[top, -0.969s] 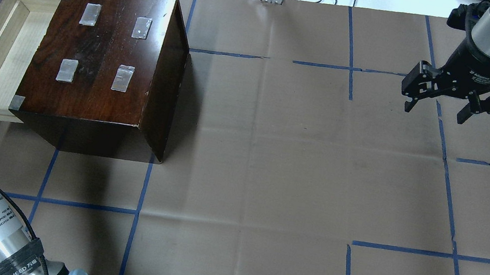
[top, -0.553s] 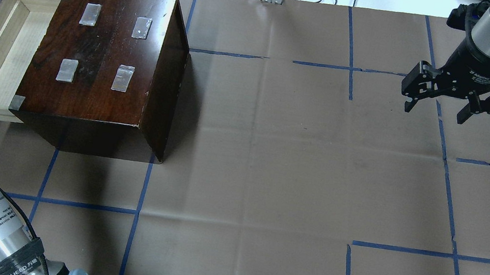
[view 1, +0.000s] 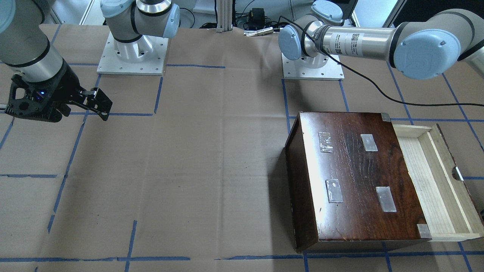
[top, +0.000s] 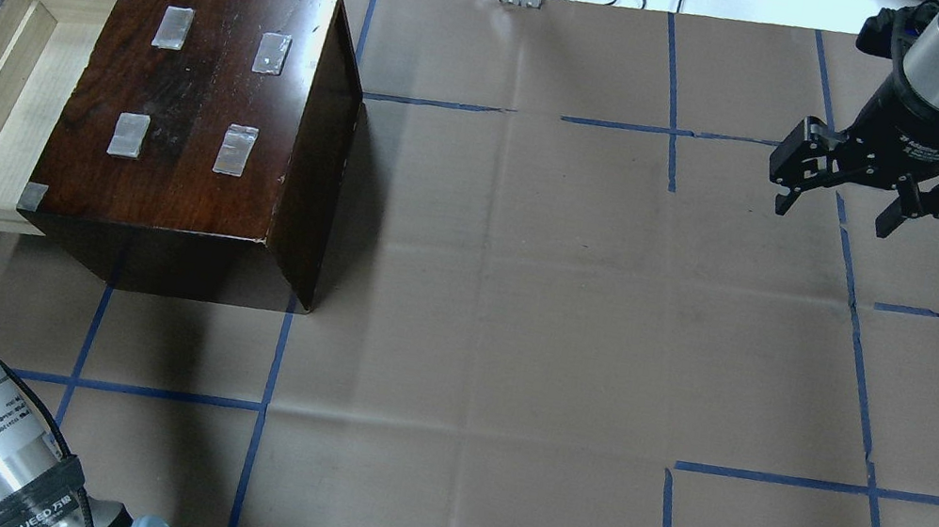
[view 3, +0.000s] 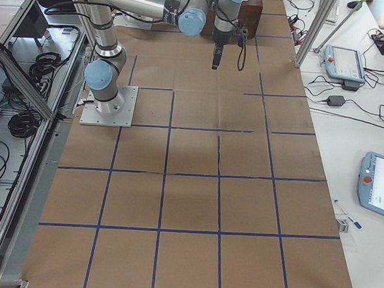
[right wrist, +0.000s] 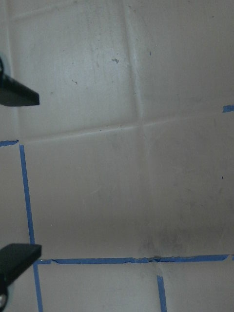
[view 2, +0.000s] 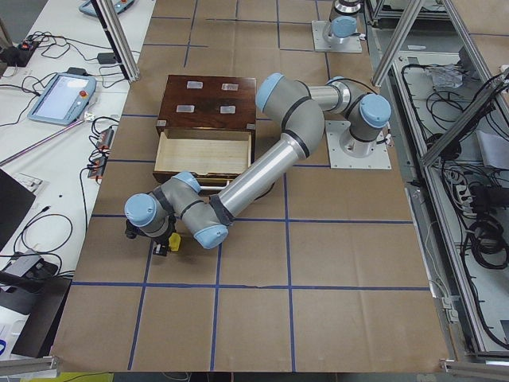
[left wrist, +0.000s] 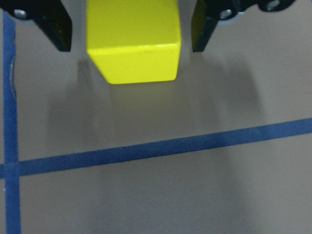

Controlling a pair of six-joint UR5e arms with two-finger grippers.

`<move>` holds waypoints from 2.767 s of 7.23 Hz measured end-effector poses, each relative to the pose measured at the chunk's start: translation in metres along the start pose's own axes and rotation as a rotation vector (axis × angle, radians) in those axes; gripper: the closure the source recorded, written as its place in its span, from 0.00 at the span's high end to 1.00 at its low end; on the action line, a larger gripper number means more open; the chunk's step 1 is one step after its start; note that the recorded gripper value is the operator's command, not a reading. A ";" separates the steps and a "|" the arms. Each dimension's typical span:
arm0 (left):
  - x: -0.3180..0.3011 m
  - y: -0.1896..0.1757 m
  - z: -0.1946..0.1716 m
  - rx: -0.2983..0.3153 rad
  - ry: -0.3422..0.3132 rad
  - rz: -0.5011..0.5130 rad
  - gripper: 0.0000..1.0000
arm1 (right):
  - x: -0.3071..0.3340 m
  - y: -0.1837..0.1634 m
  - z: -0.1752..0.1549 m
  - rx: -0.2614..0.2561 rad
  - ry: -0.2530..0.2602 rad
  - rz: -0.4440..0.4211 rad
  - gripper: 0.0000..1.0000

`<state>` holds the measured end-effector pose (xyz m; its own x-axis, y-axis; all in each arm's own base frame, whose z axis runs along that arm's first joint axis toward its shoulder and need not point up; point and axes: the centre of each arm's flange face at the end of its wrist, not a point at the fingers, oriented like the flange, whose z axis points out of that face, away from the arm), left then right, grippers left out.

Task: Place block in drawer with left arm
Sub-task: 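Lift the yellow cube and carry it over the open drawer, then lower the yellow cube into the drawer and open the left gripper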

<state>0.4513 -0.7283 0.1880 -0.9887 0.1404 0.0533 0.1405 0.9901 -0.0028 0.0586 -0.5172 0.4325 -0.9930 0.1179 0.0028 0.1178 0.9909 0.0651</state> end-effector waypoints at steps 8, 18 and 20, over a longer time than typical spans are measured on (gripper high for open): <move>0.081 0.048 -0.213 -0.049 0.038 -0.004 0.00 | 0.000 0.000 0.000 0.000 0.000 0.001 1.00; 0.254 0.054 -0.143 -0.060 0.113 -0.097 0.01 | 0.000 0.000 0.000 0.000 0.000 0.000 1.00; 0.254 0.054 -0.126 -0.057 0.111 -0.095 0.02 | 0.000 0.000 0.000 0.000 0.000 0.000 1.00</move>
<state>0.2142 -0.6395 0.3272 -0.9861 0.0419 0.1611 0.0527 0.9966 0.0637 0.0586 -0.5171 0.4324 -0.9930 0.1183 0.0029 0.1182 0.9908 0.0652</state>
